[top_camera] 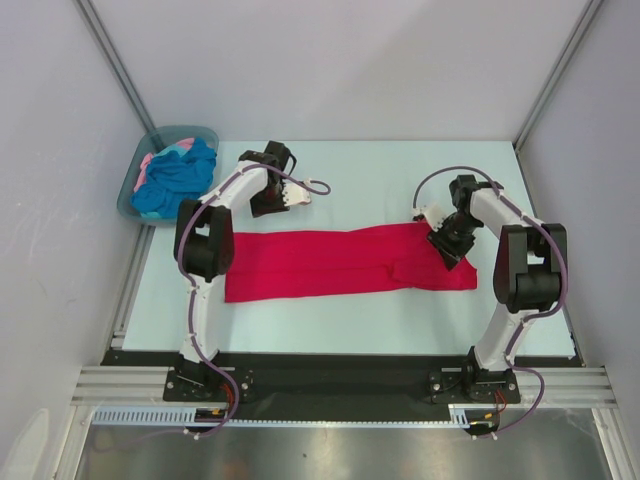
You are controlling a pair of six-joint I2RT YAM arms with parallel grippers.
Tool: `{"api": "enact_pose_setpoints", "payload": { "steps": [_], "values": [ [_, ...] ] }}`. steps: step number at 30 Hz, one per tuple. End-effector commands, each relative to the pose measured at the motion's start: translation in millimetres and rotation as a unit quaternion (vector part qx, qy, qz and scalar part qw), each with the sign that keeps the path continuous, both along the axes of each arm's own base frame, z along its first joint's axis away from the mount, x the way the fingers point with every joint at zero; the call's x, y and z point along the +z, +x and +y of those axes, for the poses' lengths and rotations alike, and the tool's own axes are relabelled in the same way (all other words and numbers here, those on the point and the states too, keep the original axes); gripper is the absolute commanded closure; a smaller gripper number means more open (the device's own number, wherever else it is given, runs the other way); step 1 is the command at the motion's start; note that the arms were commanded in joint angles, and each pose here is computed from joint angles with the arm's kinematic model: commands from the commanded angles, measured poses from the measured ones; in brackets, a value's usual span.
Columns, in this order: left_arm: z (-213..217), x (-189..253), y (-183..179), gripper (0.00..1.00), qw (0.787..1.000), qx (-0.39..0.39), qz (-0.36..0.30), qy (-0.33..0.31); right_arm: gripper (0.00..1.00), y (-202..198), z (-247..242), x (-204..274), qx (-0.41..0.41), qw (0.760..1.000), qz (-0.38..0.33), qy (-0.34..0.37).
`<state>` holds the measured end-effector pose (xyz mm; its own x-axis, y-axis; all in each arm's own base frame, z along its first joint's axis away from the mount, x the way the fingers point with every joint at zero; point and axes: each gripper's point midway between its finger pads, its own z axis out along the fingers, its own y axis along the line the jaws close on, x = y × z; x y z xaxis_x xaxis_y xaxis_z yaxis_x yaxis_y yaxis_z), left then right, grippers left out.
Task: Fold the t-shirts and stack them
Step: Fold the tshirt
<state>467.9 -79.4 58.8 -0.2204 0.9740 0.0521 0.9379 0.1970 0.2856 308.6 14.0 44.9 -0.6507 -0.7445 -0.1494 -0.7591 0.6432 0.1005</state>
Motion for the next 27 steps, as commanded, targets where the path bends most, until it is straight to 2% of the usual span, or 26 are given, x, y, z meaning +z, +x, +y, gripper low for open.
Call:
{"api": "enact_pose_setpoints", "payload": {
  "steps": [1,3,4,5,6,7,15,21,27],
  "values": [
    [-6,19,4,0.61,1.000,-0.002,-0.022,-0.008,0.69,19,-2,8,-0.008,1.000,-0.027,-0.002],
    [-7,19,4,0.61,1.000,-0.002,-0.022,-0.008,0.76,20,-1,8,-0.010,0.999,-0.030,-0.001],
    [-7,18,4,0.61,1.000,-0.003,-0.020,-0.007,0.86,20,0,9,-0.009,0.999,-0.031,0.000],
    [-6,18,4,0.61,1.000,-0.004,-0.020,-0.007,0.89,21,-1,10,-0.010,0.999,-0.033,-0.002],
    [-7,17,4,0.61,1.000,-0.004,-0.019,-0.008,0.97,21,-1,10,-0.012,0.999,-0.033,-0.002],
    [-7,17,4,0.61,1.000,-0.005,-0.019,-0.007,1.00,21,-1,11,-0.010,0.999,-0.035,-0.003],
    [-9,14,8,0.61,1.000,-0.008,-0.019,-0.007,1.00,9,7,25,-0.004,1.000,-0.021,0.014],
    [-9,15,12,0.61,1.000,-0.014,-0.022,-0.004,1.00,-31,26,33,0.046,0.998,0.029,0.032],
    [-9,15,15,0.61,1.000,-0.017,-0.024,-0.004,1.00,-67,35,29,0.073,0.990,0.112,0.044]
  ]
}}
